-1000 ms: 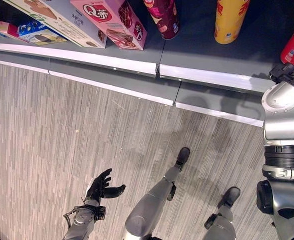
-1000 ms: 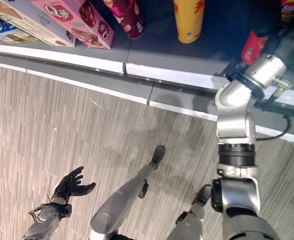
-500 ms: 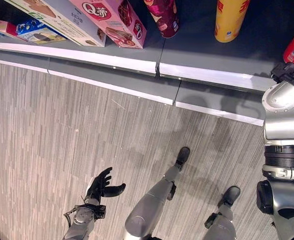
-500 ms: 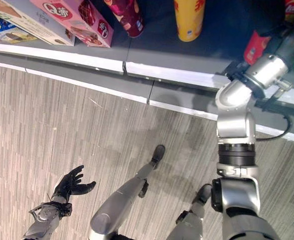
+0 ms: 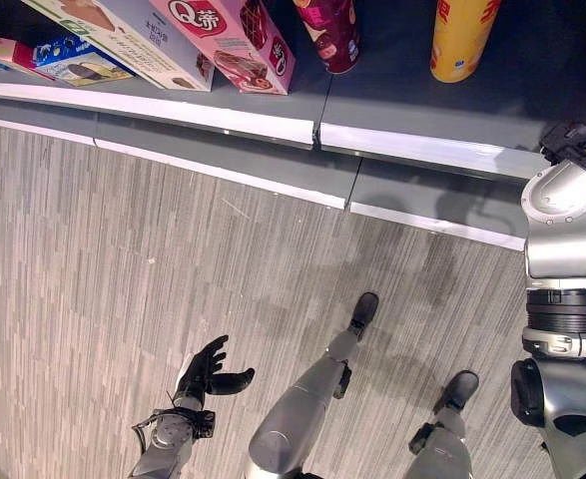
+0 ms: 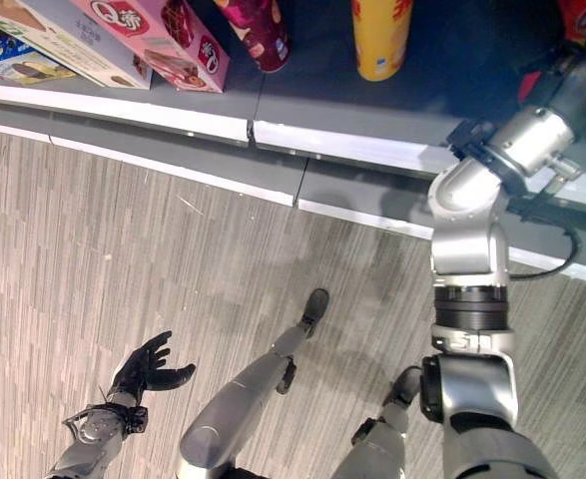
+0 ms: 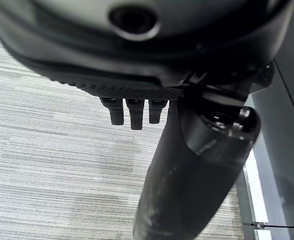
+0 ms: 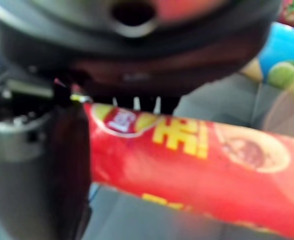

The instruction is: Put the goods on the table back onto the shelves and tidy them up.

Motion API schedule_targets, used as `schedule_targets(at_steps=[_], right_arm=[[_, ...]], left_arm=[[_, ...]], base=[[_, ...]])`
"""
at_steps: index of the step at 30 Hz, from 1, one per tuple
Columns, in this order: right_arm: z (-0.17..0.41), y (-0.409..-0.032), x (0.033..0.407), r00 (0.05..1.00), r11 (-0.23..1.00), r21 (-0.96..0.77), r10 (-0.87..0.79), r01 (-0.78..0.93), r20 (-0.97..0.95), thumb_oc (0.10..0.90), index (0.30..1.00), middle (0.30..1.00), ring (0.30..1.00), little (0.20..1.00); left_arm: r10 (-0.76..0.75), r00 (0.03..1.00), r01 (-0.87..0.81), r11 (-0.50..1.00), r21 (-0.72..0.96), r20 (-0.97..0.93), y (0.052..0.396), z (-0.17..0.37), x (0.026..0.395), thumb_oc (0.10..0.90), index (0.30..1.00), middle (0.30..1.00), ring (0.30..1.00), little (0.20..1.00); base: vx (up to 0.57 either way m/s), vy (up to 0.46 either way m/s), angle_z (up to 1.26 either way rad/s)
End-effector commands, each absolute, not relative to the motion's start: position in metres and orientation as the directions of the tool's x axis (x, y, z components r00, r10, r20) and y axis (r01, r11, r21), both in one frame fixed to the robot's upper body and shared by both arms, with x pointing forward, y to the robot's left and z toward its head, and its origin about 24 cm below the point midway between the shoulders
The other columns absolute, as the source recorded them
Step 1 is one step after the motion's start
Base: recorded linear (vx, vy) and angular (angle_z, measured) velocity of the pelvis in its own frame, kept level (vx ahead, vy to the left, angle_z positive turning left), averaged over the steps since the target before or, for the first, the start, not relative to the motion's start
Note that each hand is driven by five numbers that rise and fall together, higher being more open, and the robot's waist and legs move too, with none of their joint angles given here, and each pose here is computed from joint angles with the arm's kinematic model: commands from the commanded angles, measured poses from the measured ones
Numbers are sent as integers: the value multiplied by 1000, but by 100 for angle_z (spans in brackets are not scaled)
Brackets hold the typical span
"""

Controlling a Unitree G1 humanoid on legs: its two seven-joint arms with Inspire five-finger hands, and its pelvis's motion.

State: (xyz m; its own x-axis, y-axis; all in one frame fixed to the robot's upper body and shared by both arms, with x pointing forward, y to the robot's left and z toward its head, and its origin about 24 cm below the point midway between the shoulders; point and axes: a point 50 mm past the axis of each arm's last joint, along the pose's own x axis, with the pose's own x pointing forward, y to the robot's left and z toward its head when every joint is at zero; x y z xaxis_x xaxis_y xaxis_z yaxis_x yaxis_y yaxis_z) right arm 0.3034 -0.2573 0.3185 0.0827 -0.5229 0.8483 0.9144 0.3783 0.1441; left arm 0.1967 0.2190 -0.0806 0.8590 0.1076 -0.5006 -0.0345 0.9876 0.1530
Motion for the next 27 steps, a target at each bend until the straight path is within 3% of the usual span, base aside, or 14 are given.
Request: schedule_targets(at_steps=[1, 27], right_arm=[[372, -241, 263, -194, 400, 342, -366, 850, 910, 800, 900, 900, 900, 900], [351, -250, 270, -131, 404, 325, -437, 855, 890, 800, 900, 900, 900, 900]], left_arm=[[180, 846, -65, 969, 237, -502, 240, -81, 185, 800, 900, 900, 900, 900], [168, 842, -54, 971, 231, -512, 233, -84, 186, 800, 900, 900, 900, 900]], base=[[0, 0, 0], [0, 0, 0]])
